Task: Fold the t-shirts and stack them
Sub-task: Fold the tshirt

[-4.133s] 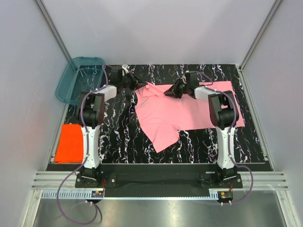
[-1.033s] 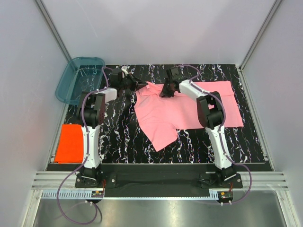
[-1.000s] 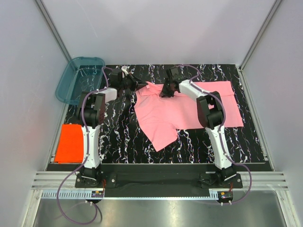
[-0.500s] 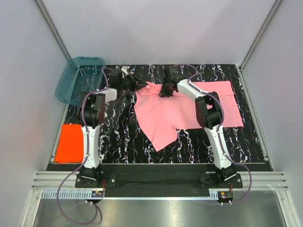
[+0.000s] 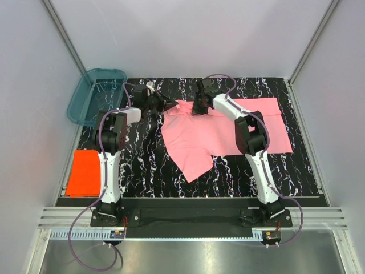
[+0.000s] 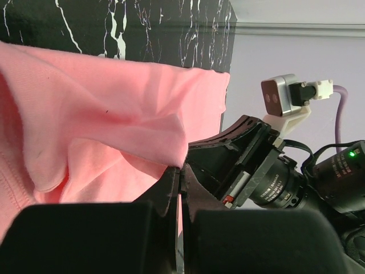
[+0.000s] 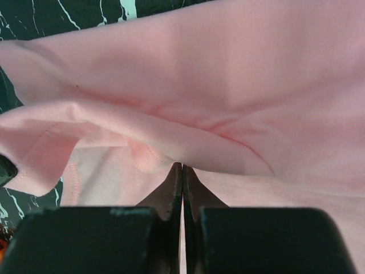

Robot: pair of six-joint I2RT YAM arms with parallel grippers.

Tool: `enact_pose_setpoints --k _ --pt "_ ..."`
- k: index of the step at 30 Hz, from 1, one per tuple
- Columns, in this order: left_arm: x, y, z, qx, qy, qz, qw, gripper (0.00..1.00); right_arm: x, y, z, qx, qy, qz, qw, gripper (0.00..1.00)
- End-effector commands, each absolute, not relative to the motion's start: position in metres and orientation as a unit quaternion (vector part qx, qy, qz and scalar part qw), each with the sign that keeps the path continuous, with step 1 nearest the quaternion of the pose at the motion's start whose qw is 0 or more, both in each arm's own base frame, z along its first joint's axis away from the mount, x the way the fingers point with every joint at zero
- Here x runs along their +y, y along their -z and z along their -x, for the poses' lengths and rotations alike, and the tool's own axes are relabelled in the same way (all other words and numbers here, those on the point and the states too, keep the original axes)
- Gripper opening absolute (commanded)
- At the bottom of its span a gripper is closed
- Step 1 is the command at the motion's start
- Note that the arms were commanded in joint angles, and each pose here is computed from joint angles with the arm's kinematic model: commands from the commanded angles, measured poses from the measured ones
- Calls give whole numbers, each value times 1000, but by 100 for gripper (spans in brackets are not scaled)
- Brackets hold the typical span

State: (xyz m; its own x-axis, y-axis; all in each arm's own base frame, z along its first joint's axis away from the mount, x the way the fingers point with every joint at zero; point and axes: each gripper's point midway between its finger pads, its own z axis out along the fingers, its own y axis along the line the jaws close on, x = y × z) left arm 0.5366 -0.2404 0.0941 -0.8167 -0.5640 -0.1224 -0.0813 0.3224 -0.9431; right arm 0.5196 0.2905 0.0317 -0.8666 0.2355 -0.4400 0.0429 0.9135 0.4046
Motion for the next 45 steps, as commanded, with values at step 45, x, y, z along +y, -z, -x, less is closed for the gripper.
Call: enact_pose_setpoints --k 45 --pt "-242 -128 -530 764 571 175 242 0 292 -35 -521 957 -84 19 275 0"
